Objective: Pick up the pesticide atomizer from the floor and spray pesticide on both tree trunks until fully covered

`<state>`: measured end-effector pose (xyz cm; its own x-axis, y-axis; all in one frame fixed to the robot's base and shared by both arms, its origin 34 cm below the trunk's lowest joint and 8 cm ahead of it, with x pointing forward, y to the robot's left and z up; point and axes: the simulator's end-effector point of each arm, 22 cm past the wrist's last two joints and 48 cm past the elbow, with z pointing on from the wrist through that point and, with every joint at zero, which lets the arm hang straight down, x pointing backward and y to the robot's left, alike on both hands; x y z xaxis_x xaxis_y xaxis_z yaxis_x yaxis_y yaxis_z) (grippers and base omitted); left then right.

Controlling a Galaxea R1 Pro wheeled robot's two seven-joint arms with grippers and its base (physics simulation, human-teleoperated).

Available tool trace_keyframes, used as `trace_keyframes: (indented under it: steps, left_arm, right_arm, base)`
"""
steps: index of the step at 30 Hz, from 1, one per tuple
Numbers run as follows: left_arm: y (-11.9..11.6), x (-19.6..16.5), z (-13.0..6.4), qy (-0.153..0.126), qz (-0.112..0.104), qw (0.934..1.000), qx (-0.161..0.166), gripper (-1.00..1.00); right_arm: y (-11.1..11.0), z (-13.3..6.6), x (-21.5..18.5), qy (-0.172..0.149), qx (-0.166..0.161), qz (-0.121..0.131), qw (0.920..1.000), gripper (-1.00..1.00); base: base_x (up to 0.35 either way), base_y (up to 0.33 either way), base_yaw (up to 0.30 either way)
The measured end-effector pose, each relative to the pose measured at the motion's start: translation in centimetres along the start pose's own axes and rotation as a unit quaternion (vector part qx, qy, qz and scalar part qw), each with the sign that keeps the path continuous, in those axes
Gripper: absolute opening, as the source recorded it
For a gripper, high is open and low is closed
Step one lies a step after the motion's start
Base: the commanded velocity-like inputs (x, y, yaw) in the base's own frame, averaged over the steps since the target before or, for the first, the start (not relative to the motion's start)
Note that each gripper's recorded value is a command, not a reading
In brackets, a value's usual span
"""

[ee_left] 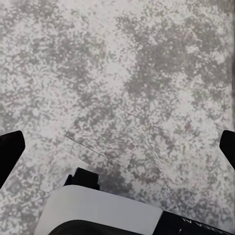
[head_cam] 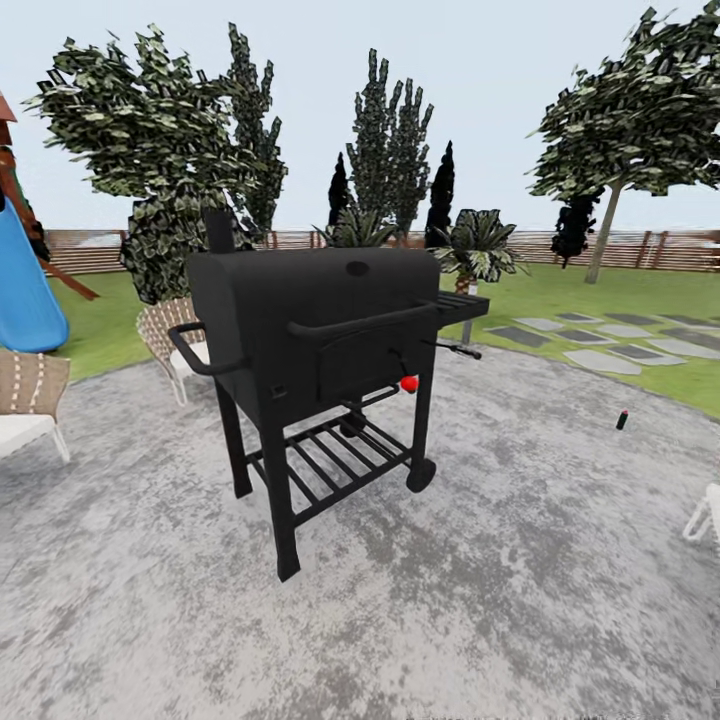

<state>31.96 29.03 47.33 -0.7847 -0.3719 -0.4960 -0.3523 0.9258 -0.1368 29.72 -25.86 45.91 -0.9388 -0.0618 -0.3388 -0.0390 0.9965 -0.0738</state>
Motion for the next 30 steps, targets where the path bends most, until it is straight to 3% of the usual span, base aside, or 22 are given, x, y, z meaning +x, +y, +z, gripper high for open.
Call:
trace_keyframes:
  steps: [8, 16, 30]
  left_arm:
    - [0.0, 0.0, 0.0, 0.000, 0.000, 1.0000, 0.000, 1.00]
    - [0.0, 0.0, 0.0, 0.000, 0.000, 1.0000, 0.000, 1.00]
    - [0.0, 0.0, 0.0, 0.000, 0.000, 1.0000, 0.000, 1.00]
  right_arm:
    - [-0.8, 0.0, -0.1, -0.001, 0.007, 0.007, 1.0000, 1.00]
    - [-2.3, 0.1, -0.1, 0.000, 0.020, 0.031, 0.9993, 1.00]
    - [-2.4, 0.1, -0.1, -0.001, 0.021, 0.036, 0.9992, 1.00]
  base:
    - [0.000, 0.000, -0.248]
    - [0.000, 0.000, -0.274]
    - [0.000, 0.000, -0.285]
